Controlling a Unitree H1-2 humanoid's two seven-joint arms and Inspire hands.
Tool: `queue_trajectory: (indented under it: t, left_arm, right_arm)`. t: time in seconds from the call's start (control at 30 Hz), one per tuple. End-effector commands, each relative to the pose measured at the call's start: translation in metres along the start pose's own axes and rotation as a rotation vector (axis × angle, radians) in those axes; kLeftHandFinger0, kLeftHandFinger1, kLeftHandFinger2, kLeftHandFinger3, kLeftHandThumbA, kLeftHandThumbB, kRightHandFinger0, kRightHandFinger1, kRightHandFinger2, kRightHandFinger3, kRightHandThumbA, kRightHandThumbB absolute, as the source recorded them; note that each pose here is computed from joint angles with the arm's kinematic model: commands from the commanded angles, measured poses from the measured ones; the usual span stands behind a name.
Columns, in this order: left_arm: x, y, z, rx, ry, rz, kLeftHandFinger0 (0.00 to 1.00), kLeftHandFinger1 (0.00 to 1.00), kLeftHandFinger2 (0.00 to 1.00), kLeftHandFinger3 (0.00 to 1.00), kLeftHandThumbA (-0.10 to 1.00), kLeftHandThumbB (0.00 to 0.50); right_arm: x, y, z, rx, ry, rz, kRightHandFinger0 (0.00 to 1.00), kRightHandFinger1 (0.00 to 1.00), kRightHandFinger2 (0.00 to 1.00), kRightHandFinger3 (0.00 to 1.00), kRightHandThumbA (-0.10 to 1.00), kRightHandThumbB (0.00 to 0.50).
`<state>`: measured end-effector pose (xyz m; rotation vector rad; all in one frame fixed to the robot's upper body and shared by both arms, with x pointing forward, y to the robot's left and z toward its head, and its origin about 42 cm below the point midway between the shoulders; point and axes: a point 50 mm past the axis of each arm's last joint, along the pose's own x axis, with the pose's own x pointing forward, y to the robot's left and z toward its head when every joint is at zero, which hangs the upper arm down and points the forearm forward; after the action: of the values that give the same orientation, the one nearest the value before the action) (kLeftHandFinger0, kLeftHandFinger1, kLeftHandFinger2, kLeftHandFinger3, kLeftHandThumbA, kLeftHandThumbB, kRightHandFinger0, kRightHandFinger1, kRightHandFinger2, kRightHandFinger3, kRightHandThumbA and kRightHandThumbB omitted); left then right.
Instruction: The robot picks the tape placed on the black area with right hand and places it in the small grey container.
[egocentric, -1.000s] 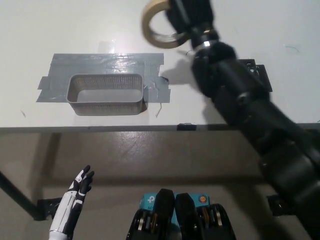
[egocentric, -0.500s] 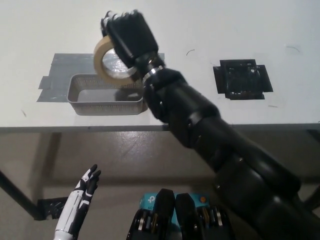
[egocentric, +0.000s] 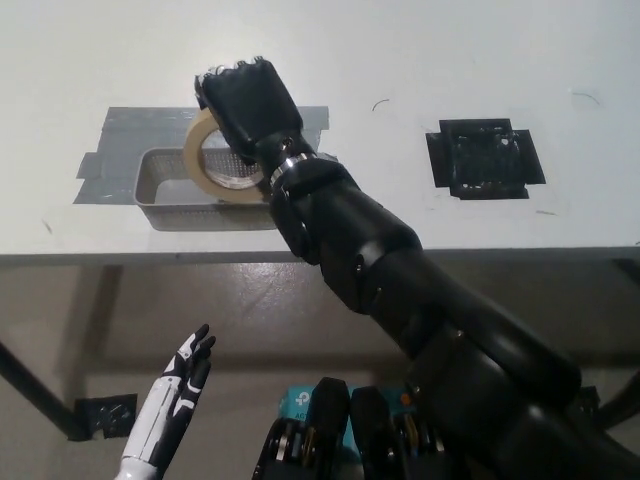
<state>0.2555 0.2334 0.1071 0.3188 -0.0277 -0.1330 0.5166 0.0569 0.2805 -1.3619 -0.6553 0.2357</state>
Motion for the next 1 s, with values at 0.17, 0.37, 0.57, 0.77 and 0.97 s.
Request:
queue_trajectory:
  t: [0.17, 0.37, 0.57, 0.77, 0.97]
  left_arm:
    - [0.004, -0.003, 0.012, 0.024, -0.052, -0.024, 1.0, 1.0, 1.0, 1.0, 1.0, 0.007]
    - [-0.002, -0.005, 0.011, 0.011, -0.038, -0.018, 1.0, 1.0, 1.0, 1.0, 1.0, 0.044]
    - [0.0, -0.006, 0.012, 0.024, -0.052, -0.024, 1.0, 1.0, 1.0, 1.0, 1.0, 0.05]
    - [-0.002, -0.005, 0.011, 0.015, -0.049, -0.032, 1.0, 1.0, 1.0, 1.0, 0.99, 0.046]
    - [0.002, -0.004, 0.015, 0.029, -0.055, -0.029, 1.0, 1.0, 1.0, 1.0, 0.98, 0.058]
  right_arm:
    - [0.016, -0.025, -0.001, -0.043, 0.026, -0.028, 0.0, 0.17, 0.61, 0.31, -0.07, 0.188]
    - [0.021, -0.037, 0.008, -0.053, 0.002, -0.118, 0.0, 0.09, 0.53, 0.42, 0.02, 0.162]
    - [0.019, -0.027, 0.011, 0.012, 0.085, -0.021, 1.0, 1.0, 1.0, 1.0, 0.74, 0.353]
    - [0.019, -0.029, 0.005, 0.076, 0.127, -0.034, 1.0, 1.0, 1.0, 1.0, 0.76, 0.313]
    - [0.021, -0.032, 0.002, 0.082, 0.141, -0.027, 1.0, 1.0, 1.0, 1.0, 0.75, 0.341]
